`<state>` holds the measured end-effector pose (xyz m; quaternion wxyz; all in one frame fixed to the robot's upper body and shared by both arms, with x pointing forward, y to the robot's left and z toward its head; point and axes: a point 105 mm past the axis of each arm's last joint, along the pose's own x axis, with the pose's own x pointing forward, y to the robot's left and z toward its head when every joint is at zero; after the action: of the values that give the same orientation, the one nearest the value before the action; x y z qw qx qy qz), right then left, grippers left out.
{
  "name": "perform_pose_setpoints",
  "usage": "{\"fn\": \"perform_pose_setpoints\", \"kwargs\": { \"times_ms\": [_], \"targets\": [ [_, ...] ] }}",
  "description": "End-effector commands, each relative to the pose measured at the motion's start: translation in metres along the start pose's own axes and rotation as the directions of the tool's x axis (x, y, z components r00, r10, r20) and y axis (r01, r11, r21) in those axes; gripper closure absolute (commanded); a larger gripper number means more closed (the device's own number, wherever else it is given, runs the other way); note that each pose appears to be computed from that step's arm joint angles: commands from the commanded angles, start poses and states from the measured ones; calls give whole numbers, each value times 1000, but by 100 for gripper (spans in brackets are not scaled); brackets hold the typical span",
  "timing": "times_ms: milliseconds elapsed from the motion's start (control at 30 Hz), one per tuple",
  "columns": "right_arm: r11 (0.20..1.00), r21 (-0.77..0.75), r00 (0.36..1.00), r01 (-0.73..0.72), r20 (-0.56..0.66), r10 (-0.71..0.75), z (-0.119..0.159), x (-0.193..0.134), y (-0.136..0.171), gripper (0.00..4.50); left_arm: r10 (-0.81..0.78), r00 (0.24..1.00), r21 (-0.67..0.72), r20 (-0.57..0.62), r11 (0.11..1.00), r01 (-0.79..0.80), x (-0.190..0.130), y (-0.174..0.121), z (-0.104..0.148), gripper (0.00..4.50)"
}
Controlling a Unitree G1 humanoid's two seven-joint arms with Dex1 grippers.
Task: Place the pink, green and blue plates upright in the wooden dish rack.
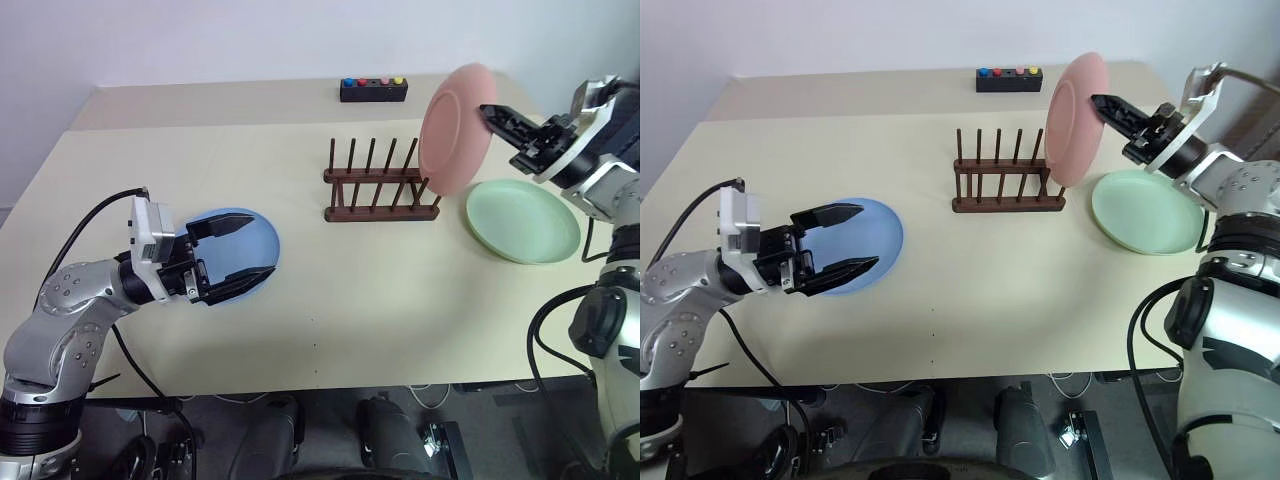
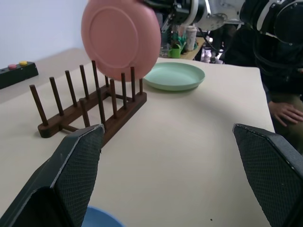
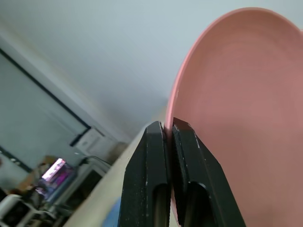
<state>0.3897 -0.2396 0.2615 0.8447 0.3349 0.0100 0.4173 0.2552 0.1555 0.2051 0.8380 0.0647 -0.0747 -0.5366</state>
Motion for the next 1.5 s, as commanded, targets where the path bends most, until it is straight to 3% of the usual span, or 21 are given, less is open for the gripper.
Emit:
{"fn": "perform_pose_setpoints", "kwargs": {
  "times_ms": [33, 233, 533, 567, 633, 733, 800, 967, 1133, 1267, 1433, 1500],
  "targets": [
    [999, -34, 1000, -21, 2, 21, 3, 1, 3, 304, -2, 1000, 37, 7, 999, 2, -2, -2, 10, 0],
    [979, -203, 999, 14, 31, -8, 22, 3, 9, 9, 1, 1000, 30, 10, 1000, -2, -1, -4, 9, 0],
    [852, -523, 991, 38, 131, 37, 67, -34, 40, 3, -2, 1000, 19, 15, 1000, 2, 0, -5, 8, 0],
    [828, -557, 992, 59, 123, 12, 67, -39, 38, 3, -5, 1000, 17, 16, 1000, 5, 0, -6, 8, 0],
    [748, -661, 996, 66, -6, -93, 48, -52, 25, 3, -12, 1000, 15, 16, 1000, 12, 0, -6, 8, 0],
    [566, -821, 885, -69, -312, -345, -8, -84, -9, 3, -24, 1000, 11, 16, 1000, 24, 1, -6, 7, 0],
    [523, -840, 803, -148, -410, -432, -28, -100, -23, 3, -36, 999, 10, 13, 999, 36, 3, -6, 7, 0],
    [524, -832, 677, -183, -493, -547, -56, -116, -53, 3, -69, 997, 11, 16, 998, 69, 9, -6, 8, 0],
    [492, -860, 584, -135, -470, -662, -63, -125, -83, 3, -72, 997, 20, 3, 997, 72, 9, -6, 7, 0],
    [458, -881, 510, -119, -450, -733, -62, -133, -98, 182, -65, 998, 25, -4, 998, 65, 7, -7, 6, 0],
    [492, -866, 547, -87, -455, -703, -53, -123, -94, 428, -49, 999, 24, -4, 999, 49, 6, -8, 6, 0],
    [449, -888, 551, -99, -425, -718, -42, -118, -91, 440, -43, 999, 23, -5, 999, 43, 5, -8, 6, 0]
  ]
}}
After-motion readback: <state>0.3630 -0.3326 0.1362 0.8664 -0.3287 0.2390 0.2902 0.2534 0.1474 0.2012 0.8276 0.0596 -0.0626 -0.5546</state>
